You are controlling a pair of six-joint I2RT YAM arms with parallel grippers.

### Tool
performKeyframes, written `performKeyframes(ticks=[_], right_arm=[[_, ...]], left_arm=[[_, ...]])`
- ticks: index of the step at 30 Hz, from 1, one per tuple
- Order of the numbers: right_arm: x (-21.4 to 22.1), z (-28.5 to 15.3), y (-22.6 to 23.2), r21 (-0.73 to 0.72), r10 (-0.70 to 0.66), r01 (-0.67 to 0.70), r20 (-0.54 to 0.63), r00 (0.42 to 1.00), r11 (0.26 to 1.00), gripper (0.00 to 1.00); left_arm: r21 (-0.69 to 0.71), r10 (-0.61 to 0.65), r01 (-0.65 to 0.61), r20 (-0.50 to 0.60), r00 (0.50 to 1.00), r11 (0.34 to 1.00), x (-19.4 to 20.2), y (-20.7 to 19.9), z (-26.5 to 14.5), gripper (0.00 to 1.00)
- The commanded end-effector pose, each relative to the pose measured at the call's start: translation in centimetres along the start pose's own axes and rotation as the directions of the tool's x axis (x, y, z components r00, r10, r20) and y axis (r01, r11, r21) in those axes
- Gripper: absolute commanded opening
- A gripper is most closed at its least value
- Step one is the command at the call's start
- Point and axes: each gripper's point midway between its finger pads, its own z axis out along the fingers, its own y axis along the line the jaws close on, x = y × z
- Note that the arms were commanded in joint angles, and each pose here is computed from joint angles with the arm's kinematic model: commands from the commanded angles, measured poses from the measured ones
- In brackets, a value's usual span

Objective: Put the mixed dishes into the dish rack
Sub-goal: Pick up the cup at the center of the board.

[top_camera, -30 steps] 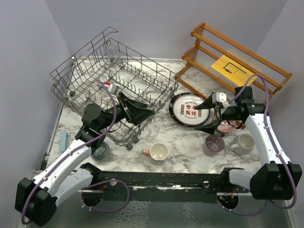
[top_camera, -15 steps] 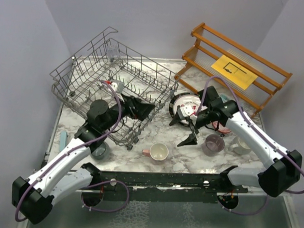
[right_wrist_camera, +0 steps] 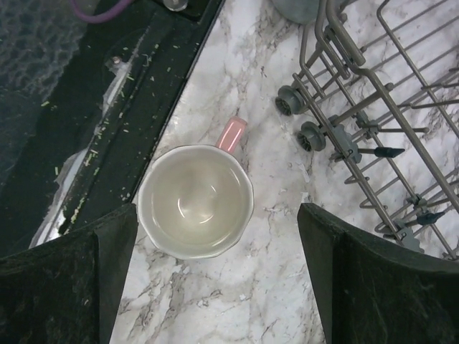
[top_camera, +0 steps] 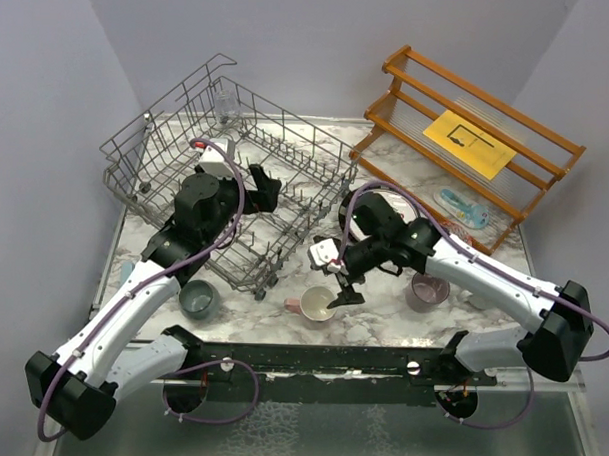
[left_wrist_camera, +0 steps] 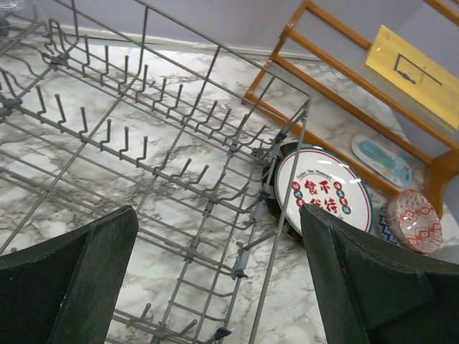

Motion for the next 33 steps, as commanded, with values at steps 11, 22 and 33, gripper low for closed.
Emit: performKeyframes(ticks=[11,22,33], right_arm=[[4.8,2.9,-2.8,0.138,0.051,-0.014,-0.273,0.961,0.99,0.66],[7.1,3.9,-2.5,0.133,0.07,-0.02,-0.383,0.921,0.991,0.21],[5.4,1.2,-2.4,0.168,0.13,-0.086,-0.268,0.955,0.982,0.01]], left_arm=[[-0.081,0.027,-0.023,0.059,0.998,0.996,-1.7,1.7,-2.3,0.99],[-0.077,0.026,-0.021,0.067,0.997,0.997,-1.3,1.9,-3.3,0.99],[-0.044,0.015,-0.009,0.145,0.989,0.999,-1.8,1.8,-3.5,0.98]])
